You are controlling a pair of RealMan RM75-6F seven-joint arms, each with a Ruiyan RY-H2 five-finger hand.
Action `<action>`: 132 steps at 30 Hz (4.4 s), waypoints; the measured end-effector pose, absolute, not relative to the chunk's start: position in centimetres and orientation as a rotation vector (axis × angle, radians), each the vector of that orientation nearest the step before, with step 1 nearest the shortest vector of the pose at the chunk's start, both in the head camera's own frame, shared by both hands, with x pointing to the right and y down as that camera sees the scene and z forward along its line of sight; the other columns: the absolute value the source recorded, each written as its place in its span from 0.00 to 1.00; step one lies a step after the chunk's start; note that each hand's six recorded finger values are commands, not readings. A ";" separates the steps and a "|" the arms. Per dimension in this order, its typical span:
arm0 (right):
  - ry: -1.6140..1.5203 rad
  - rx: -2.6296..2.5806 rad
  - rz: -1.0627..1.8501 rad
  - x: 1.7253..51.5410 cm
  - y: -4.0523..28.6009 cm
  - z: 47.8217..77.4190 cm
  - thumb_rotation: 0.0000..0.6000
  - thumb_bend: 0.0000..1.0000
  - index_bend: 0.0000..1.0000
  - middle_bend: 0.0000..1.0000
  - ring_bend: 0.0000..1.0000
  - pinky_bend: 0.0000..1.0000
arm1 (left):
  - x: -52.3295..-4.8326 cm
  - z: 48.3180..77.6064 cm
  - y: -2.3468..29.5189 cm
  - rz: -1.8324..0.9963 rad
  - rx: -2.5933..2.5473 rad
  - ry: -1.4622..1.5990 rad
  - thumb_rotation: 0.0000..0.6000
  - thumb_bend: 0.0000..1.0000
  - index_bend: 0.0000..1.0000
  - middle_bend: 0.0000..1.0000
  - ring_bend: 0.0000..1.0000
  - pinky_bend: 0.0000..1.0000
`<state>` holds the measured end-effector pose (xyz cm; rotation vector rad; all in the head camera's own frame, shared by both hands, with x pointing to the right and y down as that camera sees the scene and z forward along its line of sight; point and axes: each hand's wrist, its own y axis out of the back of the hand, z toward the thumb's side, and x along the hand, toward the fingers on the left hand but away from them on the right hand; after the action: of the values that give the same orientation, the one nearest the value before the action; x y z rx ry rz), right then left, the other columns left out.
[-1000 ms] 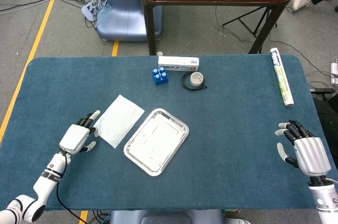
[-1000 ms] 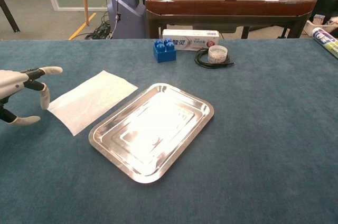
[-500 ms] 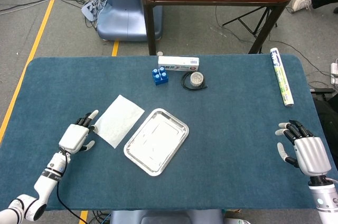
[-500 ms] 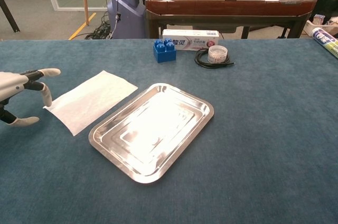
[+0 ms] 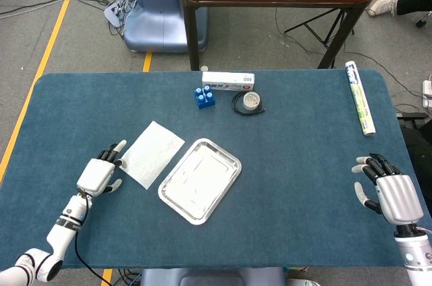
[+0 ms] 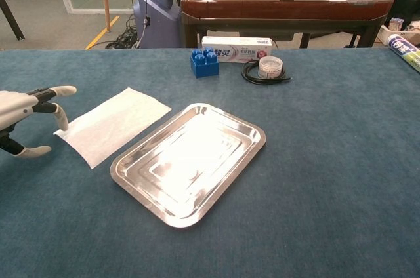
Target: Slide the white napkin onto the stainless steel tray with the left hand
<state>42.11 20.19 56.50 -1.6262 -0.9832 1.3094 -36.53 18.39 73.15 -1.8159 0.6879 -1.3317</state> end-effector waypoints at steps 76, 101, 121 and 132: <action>-0.992 -1.628 1.305 42.2 20.0 56.3 1.00 0.45 0.40 0.31 0.18 0.41 | -33.3 75.5 19.0 -1.293 -1.835 0.807 1.00 0.36 0.48 0.00 0.00 0.19; -1.003 -1.624 1.289 42.2 19.9 56.2 1.00 0.45 0.40 0.31 0.18 0.41 | -33.0 74.4 18.4 -1.234 -1.880 0.921 1.00 0.44 0.63 0.00 0.00 0.19; -1.003 -1.624 1.288 42.2 19.9 56.2 1.00 0.45 0.40 0.31 0.18 0.41 | -30.0 69.7 17.0 -1.126 -2.054 1.105 1.00 0.44 0.66 0.00 0.00 0.19; -1.008 -1.626 1.286 42.2 19.9 56.1 1.00 0.45 0.40 0.31 0.18 0.41 | -27.9 67.3 18.6 -1.049 -2.077 1.069 1.00 0.44 0.67 0.00 0.00 0.19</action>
<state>42.21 19.92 56.12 -1.6258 -1.0082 1.2857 -27.89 18.57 67.25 -2.0773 1.0687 -1.0491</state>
